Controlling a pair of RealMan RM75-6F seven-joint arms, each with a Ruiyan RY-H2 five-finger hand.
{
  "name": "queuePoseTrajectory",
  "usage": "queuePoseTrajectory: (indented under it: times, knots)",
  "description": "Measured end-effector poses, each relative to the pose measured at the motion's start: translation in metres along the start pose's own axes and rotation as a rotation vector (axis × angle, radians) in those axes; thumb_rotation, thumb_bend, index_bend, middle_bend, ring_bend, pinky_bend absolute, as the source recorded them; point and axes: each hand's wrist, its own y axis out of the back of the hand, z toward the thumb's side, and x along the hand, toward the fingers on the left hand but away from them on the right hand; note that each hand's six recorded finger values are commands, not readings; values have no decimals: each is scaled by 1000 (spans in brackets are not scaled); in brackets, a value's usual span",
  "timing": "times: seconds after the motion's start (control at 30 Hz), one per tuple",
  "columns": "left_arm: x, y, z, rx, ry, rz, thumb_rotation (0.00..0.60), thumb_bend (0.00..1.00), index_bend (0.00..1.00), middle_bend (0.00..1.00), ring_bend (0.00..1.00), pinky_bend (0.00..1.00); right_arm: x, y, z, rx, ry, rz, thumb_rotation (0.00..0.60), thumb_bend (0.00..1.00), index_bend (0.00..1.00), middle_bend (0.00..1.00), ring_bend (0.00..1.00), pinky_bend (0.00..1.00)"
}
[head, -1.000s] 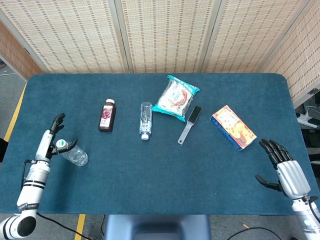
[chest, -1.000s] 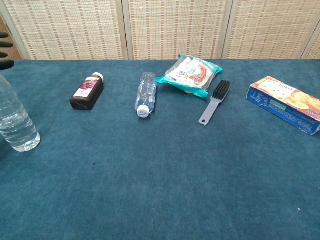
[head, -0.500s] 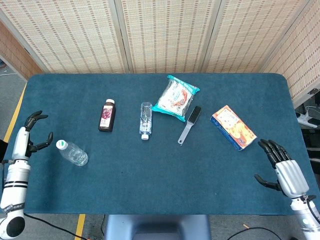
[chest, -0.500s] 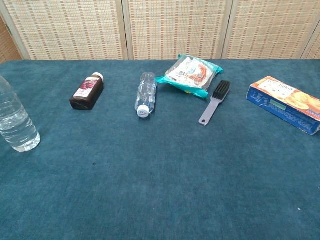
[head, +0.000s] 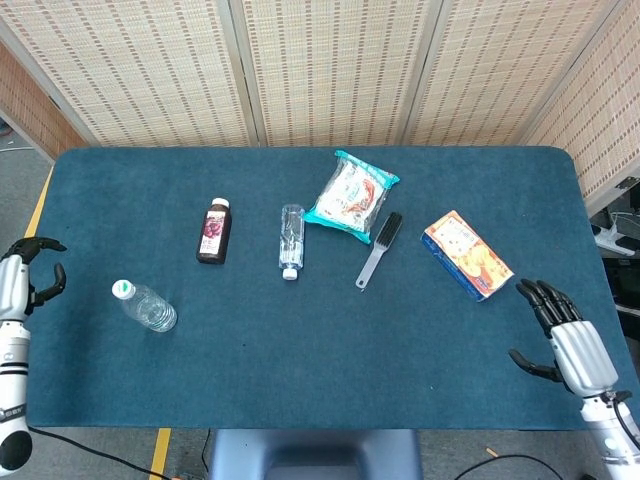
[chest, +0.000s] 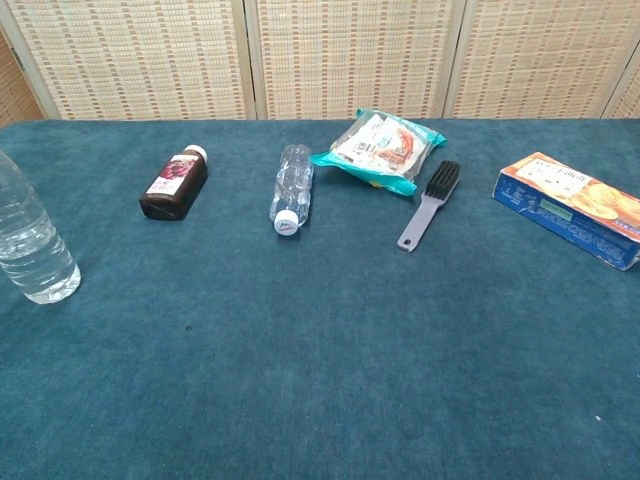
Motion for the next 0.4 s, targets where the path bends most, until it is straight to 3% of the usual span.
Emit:
queuePoseTrajectory:
  times: [0.23,0.4]
  knots:
    - [0,-1,-34,221,23,-51,600,566,394,273,160,259,2,3,0,4,-5,-10,600,137,10,34,0,103]
    - [-10,-11,-40,361,-30,-106,600,562,372,256,159,258,2,3,0,3,-6,-15,600,138,10,34,0,103]
